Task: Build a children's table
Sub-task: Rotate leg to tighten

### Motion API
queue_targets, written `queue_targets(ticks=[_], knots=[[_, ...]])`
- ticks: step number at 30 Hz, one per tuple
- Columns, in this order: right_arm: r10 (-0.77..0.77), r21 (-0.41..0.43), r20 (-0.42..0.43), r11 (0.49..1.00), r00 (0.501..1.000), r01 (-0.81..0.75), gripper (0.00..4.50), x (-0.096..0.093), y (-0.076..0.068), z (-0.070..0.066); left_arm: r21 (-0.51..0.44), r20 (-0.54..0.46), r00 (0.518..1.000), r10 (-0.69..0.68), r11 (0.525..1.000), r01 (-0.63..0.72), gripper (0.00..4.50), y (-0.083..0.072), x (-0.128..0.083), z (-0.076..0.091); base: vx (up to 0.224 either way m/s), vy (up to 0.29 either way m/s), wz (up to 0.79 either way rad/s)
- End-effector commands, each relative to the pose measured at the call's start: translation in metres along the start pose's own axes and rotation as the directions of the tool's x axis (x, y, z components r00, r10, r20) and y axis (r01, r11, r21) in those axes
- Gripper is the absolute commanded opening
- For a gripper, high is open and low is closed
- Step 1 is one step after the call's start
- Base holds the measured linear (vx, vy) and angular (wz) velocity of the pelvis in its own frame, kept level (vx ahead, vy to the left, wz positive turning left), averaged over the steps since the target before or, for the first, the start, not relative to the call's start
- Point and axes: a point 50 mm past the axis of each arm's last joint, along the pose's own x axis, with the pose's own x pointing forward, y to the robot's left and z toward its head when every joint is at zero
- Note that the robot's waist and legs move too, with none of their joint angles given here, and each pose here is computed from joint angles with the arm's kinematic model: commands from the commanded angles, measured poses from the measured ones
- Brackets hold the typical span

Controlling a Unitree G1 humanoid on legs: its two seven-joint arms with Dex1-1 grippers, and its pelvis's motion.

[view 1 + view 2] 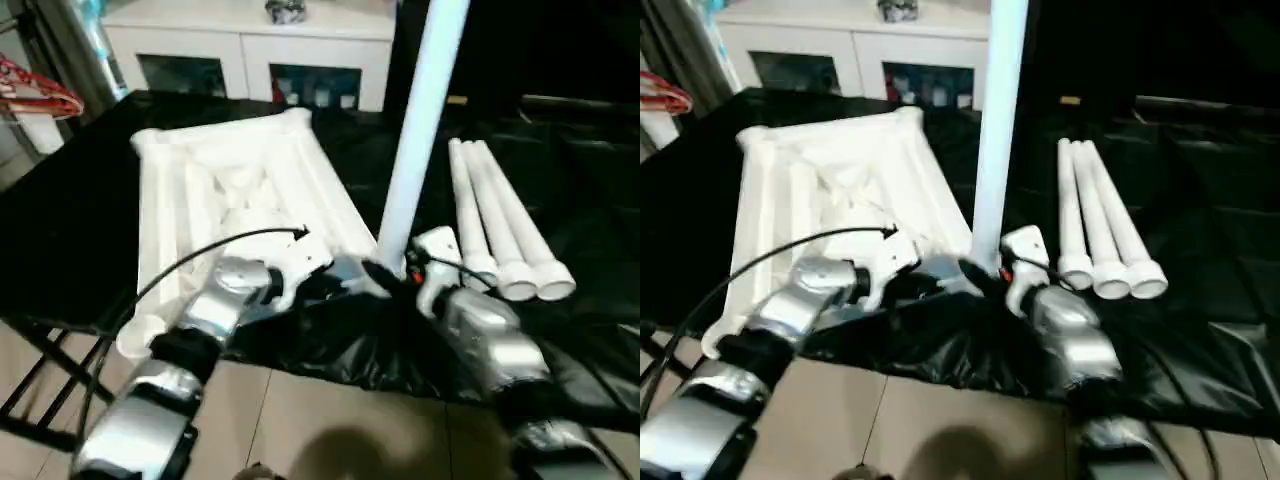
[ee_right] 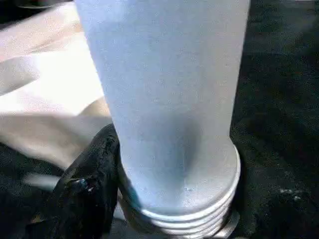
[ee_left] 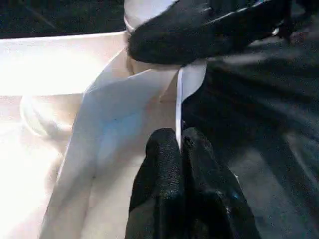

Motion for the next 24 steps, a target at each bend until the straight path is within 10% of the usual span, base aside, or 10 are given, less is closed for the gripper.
queue_targets(ticks=[1,8,24], knots=[[0.081,0.081,-0.106,0.994,0.991,-0.073,2.73,0.011,0.036,-0.028,0.036,0.069,0.997,-0.032,0.999,0.030,0.00,-0.016,0.020,0.027,0.000,0.000,0.00],[0.104,0.036,-0.064,0.994,0.993,-0.102,3.79,0.010,0.030,-0.022,0.060,0.061,0.995,-0.082,0.995,0.078,0.00,-0.021,0.018,0.023,0.000,0.000,0.00],[0.497,-0.140,-0.101,0.850,0.862,-0.507,3.79,-0.026,0.018,-0.014,0.095,-0.042,0.959,-0.280,0.954,0.283,0.00,-0.014,-0.015,-0.006,0.000,0.000,0.00]])
